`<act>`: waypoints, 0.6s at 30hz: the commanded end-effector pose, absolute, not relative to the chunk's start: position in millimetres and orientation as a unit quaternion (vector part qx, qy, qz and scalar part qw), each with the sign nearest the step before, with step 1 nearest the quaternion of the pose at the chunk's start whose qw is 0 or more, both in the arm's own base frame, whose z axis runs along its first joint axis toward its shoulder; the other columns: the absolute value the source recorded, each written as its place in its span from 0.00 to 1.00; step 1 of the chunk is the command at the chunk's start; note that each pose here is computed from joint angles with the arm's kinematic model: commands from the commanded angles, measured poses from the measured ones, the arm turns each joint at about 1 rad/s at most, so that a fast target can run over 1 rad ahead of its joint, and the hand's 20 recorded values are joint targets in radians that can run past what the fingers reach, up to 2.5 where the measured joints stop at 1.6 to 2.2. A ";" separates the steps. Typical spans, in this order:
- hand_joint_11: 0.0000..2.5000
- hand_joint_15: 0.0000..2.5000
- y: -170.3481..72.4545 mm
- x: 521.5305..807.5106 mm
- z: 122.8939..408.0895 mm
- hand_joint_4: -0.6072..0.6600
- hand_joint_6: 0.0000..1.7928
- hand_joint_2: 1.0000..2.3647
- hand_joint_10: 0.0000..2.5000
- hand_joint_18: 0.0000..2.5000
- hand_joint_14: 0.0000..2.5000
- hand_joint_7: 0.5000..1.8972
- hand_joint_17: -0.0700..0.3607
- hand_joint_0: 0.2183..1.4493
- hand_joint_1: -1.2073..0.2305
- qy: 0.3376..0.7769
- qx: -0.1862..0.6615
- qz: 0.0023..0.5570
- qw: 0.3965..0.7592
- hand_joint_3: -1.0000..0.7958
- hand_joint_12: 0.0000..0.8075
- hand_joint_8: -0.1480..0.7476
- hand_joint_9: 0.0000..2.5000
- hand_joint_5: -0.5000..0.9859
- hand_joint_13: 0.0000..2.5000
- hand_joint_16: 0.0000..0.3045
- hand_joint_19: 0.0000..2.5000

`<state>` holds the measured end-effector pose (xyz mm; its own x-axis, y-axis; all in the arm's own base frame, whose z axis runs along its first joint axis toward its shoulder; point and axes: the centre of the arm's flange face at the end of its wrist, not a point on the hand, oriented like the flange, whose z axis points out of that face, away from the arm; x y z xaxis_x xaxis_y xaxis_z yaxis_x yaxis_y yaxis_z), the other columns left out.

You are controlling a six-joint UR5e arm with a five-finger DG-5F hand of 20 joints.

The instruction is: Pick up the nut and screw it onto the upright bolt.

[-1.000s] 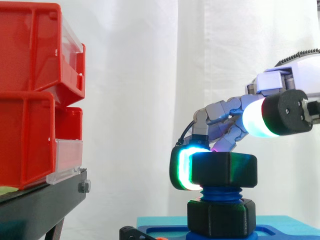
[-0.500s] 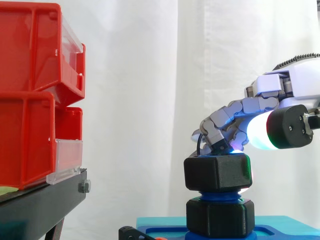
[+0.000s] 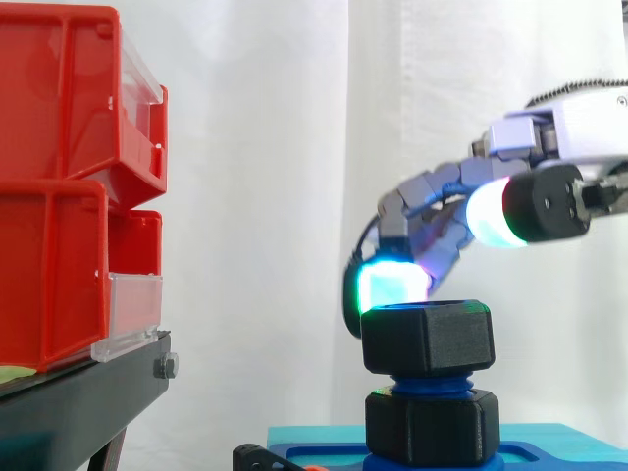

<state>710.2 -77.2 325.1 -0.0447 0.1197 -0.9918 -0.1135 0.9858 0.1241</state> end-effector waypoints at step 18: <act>0.00 0.00 -69.3 716.5 344.4 0.58 0.28 0.00 0.00 0.00 0.00 0.09 0.40 0.20 0.82 0.708 -0.036 0.091 0.700 0.28 0.40 0.38 0.12 0.20 0.01 0.15 0.00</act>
